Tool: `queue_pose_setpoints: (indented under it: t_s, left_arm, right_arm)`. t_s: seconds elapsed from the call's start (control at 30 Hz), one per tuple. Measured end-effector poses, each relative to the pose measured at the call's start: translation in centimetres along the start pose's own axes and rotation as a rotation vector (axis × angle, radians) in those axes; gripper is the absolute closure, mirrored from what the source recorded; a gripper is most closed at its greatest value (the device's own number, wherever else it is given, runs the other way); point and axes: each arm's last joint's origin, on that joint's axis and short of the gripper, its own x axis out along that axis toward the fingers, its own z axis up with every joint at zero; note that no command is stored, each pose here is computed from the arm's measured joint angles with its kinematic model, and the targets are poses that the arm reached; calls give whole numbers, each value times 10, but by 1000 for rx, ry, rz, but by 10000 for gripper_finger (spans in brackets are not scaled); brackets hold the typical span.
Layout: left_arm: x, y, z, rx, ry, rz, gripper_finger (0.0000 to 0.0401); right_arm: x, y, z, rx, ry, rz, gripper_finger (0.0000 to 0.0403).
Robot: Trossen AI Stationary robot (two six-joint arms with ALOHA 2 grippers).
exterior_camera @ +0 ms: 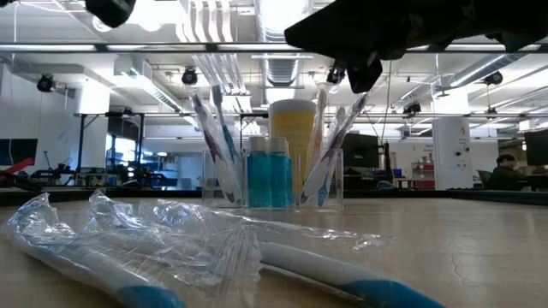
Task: Pick & Place toothbrushing station
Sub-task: Put the blue toothbrush into the transparent organizer
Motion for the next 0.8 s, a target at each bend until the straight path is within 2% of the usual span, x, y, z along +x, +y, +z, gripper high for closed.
queue_pose_setpoints:
  t_s: [0.13, 0.3, 0.4, 0.63, 0.8]
  left_arm:
    - [-15, -5, -15, -4, 8, -55, 399]
    - [-24, 0, -35, -33, 9, 58, 397]
    - [-32, 5, -44, -40, -10, 114, 398]
    - [-52, 14, -57, -35, -94, 112, 399]
    - [-63, 18, -69, -97, -98, 103, 398]
  right_arm:
    - [7, 4, 5, -24, 69, 19, 394]
    - [15, 16, 21, -26, 103, 111, 394]
    - [20, 20, 29, -3, 125, 106, 394]
    - [26, 24, 42, 10, 218, 71, 394]
    - [26, 25, 42, 140, 298, 27, 394]
